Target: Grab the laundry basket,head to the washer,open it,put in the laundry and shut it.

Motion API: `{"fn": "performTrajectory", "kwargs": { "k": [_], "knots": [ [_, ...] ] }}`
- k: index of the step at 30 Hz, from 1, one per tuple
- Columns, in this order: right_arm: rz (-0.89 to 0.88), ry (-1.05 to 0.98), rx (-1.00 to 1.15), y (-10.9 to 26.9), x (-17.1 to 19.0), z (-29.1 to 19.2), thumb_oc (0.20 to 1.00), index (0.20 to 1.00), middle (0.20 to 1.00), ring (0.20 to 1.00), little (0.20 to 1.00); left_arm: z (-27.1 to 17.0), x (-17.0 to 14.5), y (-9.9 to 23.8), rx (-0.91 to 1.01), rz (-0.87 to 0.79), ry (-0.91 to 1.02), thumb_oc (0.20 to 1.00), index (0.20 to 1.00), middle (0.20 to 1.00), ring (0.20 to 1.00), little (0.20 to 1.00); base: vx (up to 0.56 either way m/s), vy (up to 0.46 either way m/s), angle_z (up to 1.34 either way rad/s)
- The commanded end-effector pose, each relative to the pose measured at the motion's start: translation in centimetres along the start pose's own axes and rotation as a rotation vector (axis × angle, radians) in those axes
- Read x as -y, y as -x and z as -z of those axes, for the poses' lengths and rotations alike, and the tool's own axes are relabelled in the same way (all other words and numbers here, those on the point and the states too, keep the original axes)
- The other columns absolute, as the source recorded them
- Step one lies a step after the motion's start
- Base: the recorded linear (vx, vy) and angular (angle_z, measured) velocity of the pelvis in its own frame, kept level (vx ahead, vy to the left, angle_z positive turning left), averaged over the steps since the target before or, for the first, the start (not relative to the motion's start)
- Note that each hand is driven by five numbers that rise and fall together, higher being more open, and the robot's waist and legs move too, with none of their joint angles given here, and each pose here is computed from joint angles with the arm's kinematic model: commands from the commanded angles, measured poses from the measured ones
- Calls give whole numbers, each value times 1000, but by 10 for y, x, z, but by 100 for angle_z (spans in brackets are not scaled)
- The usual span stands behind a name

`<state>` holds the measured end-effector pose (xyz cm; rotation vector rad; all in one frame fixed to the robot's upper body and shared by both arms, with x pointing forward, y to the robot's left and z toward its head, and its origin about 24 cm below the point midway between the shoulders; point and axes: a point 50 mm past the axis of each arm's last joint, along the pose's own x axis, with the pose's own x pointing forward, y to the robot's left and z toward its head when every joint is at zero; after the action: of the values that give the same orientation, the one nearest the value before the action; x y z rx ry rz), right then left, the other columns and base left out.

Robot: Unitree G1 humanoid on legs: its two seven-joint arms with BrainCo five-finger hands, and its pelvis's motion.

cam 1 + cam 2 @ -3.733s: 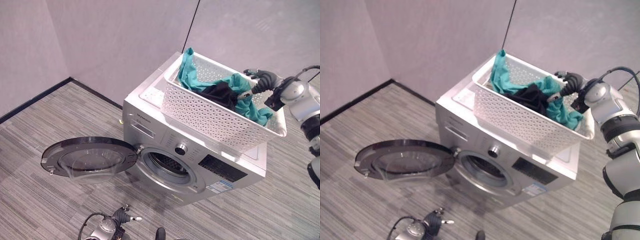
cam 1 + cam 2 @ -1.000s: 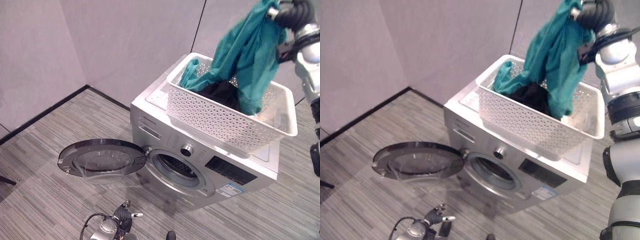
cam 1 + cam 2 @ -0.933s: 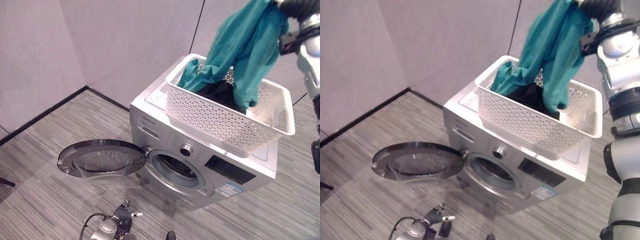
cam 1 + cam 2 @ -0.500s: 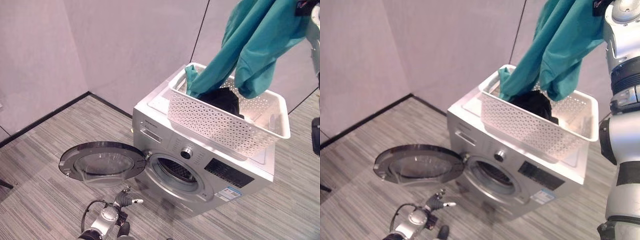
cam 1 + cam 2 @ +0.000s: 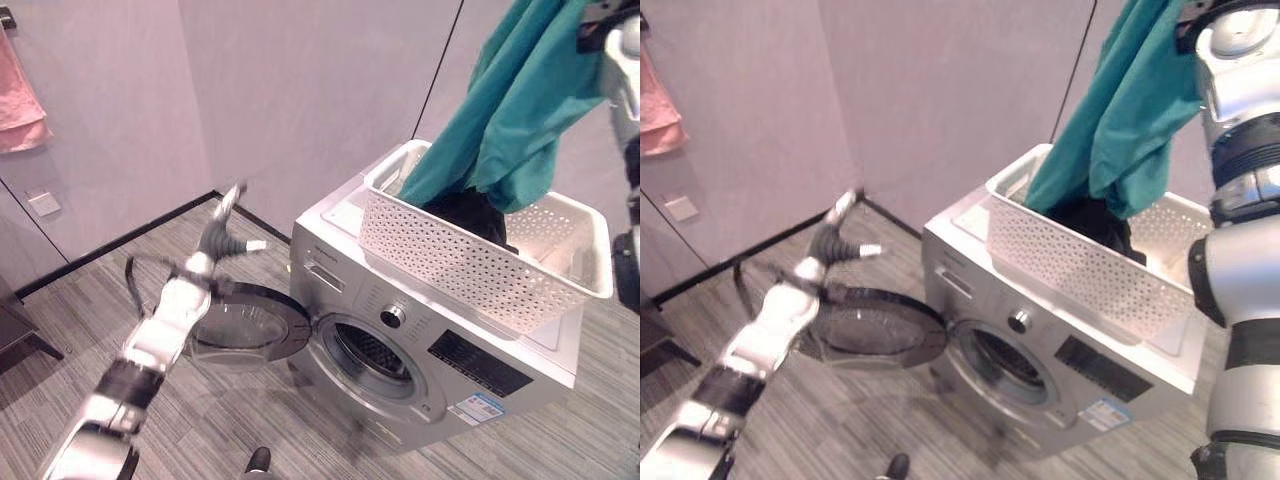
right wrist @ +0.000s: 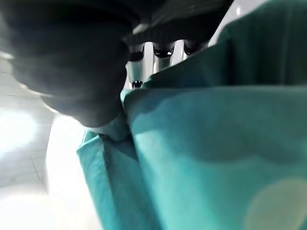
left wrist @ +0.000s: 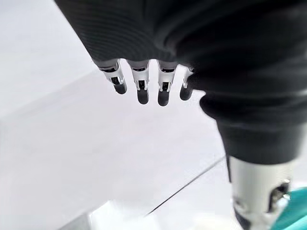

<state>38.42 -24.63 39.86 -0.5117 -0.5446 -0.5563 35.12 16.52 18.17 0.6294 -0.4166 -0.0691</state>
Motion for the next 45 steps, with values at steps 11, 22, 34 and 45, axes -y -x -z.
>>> {"fn": "performTrajectory", "kwargs": {
  "k": [11, 22, 34, 45],
  "knots": [
    [-154, -131, 80, 10, -66, -75, 200, 200, 200, 200, 200, -27, 119, -67, -339, 158, 155, 1000, 1000, 1000, 1000, 1000, 0, 5, -3],
    [-238, -173, 74, 26, -100, -83, 200, 200, 200, 200, 200, -66, 71, -104, -352, -14, 189, 1000, 1000, 1000, 1000, 1000, 5, 0, -12],
    [-217, -141, 27, 20, -90, -73, 200, 200, 200, 200, 200, -127, 30, -129, -178, -90, 247, 1000, 1000, 1000, 1000, 1000, 0, 0, 0],
    [-231, -180, 68, 20, -85, -84, 200, 200, 200, 200, 200, -127, 101, -111, -228, 160, 417, 1000, 1000, 1000, 1000, 1000, 7, -5, 1]
  ]
}}
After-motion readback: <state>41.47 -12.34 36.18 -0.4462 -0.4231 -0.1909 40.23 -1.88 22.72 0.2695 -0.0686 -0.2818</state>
